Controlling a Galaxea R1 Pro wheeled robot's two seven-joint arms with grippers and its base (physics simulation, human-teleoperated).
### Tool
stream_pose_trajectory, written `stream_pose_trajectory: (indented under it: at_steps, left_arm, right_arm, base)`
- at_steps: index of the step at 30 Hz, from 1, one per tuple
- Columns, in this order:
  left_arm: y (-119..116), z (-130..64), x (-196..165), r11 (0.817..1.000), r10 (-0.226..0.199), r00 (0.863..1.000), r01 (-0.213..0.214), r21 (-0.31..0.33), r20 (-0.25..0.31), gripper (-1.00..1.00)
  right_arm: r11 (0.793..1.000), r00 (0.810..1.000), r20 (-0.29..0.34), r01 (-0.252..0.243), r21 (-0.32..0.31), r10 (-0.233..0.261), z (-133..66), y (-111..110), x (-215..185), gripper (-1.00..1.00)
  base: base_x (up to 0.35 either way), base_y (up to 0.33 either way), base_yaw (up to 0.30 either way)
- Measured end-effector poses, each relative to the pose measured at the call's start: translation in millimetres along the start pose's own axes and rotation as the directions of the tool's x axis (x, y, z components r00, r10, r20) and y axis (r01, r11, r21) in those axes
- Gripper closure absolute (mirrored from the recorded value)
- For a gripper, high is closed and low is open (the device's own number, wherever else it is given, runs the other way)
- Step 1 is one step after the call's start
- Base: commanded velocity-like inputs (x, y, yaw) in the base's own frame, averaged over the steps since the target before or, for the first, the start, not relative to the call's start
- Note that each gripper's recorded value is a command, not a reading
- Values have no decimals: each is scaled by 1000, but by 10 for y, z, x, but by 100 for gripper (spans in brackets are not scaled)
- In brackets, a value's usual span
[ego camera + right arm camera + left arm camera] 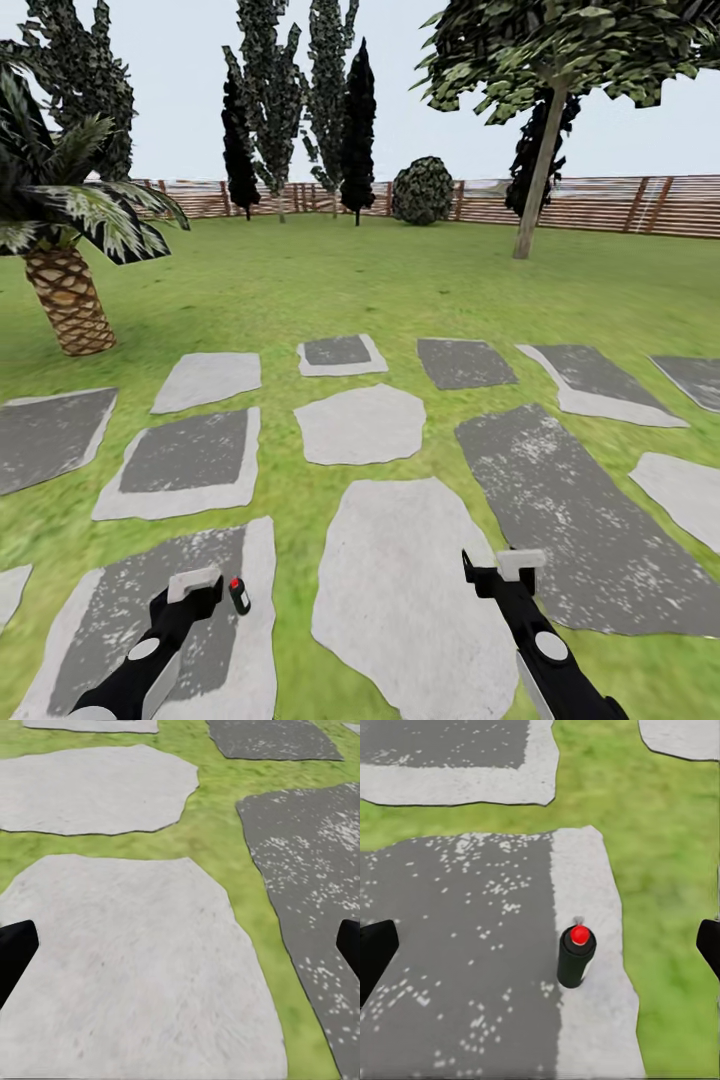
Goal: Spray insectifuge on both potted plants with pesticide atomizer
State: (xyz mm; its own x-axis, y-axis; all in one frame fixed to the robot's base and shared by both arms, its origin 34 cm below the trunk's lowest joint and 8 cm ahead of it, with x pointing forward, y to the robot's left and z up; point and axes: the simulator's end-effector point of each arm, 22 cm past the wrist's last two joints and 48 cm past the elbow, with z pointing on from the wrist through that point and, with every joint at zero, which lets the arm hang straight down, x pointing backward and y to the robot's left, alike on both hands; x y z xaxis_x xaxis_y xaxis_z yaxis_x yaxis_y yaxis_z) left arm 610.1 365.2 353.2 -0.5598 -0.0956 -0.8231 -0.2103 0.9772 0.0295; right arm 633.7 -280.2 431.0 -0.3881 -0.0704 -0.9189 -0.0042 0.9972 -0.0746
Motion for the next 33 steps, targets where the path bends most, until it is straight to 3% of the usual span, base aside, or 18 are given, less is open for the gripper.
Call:
stream_pose_trajectory:
  at_steps: [12, 24, 33]
  left_arm:
    - [15, 118, 360, 1000, 3, 1000, -3, -2, -18, -100]
    - [-61, 258, 609, 1000, 26, 999, -26, 16, -29, -100]
    - [-42, 315, 882, 999, 35, 997, -34, 12, -76, -100]
  right_arm:
    - [1000, 1000, -18, 0, -1, 0, 54, 28, 372, -100]
    - [1000, 999, -51, -2, -6, 2, 101, 84, 760, -100]
    - [1000, 995, -99, -4, -10, 3, 129, 122, 1038, -100]
  base:
    - [0, 0, -6]
    - [0, 0, -166]
    - [0, 0, -187]
